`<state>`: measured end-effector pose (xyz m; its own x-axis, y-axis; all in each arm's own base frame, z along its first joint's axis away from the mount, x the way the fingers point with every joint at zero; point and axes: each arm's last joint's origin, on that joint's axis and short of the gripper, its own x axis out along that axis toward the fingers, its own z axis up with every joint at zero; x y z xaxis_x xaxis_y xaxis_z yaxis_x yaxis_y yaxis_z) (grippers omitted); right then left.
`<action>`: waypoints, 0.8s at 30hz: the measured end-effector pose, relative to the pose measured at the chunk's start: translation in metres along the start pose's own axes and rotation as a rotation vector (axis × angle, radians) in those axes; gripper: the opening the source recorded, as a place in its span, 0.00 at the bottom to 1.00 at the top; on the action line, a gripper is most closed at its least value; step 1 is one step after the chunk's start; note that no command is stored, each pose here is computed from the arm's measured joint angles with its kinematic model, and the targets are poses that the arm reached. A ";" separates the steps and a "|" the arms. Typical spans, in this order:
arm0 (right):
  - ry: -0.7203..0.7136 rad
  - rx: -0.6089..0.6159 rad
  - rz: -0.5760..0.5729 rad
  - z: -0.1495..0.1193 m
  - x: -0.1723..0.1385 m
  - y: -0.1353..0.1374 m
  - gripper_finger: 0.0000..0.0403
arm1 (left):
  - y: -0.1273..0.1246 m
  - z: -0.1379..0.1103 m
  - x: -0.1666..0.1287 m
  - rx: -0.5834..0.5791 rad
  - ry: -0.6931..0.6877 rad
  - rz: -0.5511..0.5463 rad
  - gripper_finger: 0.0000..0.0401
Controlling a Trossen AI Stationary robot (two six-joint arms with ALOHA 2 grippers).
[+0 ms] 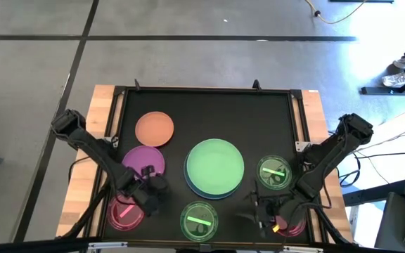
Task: Stack plastic plates
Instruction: Stack the violet plate on top of the light green plate
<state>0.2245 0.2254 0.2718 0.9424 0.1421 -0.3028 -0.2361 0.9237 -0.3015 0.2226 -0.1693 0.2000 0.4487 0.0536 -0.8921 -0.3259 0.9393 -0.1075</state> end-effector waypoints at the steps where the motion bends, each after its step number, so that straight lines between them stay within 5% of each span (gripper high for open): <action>1: 0.004 -0.001 0.000 -0.001 0.000 0.000 0.29 | 0.003 -0.005 0.002 -0.011 0.017 0.025 0.28; 7: 0.011 -0.003 -0.004 -0.001 0.001 -0.001 0.29 | 0.020 -0.022 0.012 -0.063 0.083 0.140 0.28; 24: 0.031 -0.001 -0.003 -0.004 0.001 -0.001 0.29 | 0.024 -0.026 0.016 -0.081 0.072 0.163 0.28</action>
<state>0.2248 0.2231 0.2687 0.9354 0.1281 -0.3296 -0.2334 0.9238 -0.3035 0.2002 -0.1544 0.1716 0.3246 0.1756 -0.9294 -0.4565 0.8897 0.0087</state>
